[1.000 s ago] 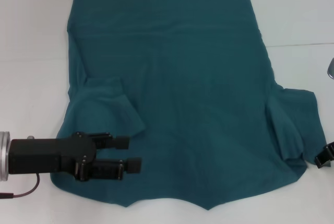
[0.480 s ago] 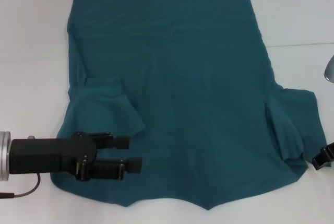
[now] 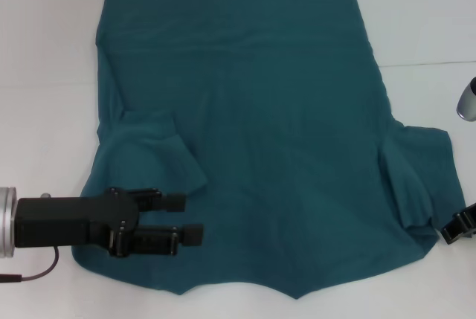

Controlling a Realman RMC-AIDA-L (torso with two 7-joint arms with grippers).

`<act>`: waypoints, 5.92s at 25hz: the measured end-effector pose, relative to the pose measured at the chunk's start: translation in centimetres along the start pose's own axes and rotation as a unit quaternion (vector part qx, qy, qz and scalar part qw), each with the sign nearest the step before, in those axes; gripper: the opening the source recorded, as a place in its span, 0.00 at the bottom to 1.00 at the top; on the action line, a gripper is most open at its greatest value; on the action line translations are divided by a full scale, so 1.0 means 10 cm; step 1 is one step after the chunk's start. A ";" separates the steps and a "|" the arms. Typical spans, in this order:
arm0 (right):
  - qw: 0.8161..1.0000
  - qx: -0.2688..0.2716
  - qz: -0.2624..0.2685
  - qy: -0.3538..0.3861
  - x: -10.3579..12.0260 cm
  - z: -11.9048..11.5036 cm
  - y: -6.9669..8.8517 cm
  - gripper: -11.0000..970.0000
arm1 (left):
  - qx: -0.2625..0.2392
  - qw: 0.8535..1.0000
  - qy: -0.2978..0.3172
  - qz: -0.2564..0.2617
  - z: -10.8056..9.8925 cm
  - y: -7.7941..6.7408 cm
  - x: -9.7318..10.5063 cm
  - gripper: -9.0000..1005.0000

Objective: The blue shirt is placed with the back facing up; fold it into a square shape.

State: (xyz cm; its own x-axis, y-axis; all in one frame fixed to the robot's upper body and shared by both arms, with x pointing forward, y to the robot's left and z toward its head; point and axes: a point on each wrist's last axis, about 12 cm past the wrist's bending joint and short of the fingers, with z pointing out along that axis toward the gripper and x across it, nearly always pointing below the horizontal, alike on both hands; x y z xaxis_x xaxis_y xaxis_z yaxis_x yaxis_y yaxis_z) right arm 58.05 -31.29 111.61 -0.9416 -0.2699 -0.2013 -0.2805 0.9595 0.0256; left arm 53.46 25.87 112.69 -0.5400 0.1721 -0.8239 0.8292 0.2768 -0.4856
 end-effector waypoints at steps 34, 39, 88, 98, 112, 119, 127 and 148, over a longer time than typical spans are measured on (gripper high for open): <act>1.000 0.011 0.015 -0.012 -0.04 -0.06 -0.05 0.24 | -0.001 1.000 -0.002 -0.002 0.00 0.00 0.01 0.86; 1.000 0.011 0.011 -0.011 -0.05 -0.05 -0.02 0.40 | -0.002 1.000 -0.002 0.000 0.01 0.00 -0.01 0.86; 0.997 0.038 0.010 -0.072 -0.20 -0.29 -0.06 0.06 | -0.004 1.000 -0.006 -0.002 0.00 0.00 0.01 0.86; 0.979 0.078 -0.094 -0.164 -0.49 -0.62 0.39 0.06 | -0.008 1.000 -0.010 -0.007 -0.03 0.00 0.04 0.86; 0.931 0.094 -0.309 -0.172 -0.68 -0.60 1.26 0.06 | -0.019 0.999 -0.023 -0.027 -0.08 -0.01 0.14 0.86; 0.927 0.084 -0.345 -0.118 -0.62 -0.47 1.39 0.07 | -0.022 0.999 -0.025 -0.033 -0.10 -0.01 0.19 0.86; 0.942 0.043 -0.311 -0.115 -0.57 -0.44 1.27 0.30 | -0.040 0.998 -0.040 -0.037 -0.20 0.00 0.22 0.86; 0.948 -0.069 -0.271 -0.153 -0.54 -0.65 0.98 0.97 | -0.258 0.940 0.061 -0.215 -0.66 0.16 -0.03 0.86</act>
State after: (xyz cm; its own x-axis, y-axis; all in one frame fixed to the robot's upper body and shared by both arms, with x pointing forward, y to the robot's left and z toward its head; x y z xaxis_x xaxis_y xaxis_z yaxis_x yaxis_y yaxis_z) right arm 59.17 -20.97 119.26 -0.5609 -0.6633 -0.4955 -0.7487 0.6618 -0.0383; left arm 54.03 32.52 114.11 -0.8481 0.0375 -0.5286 0.3665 0.7619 -0.5340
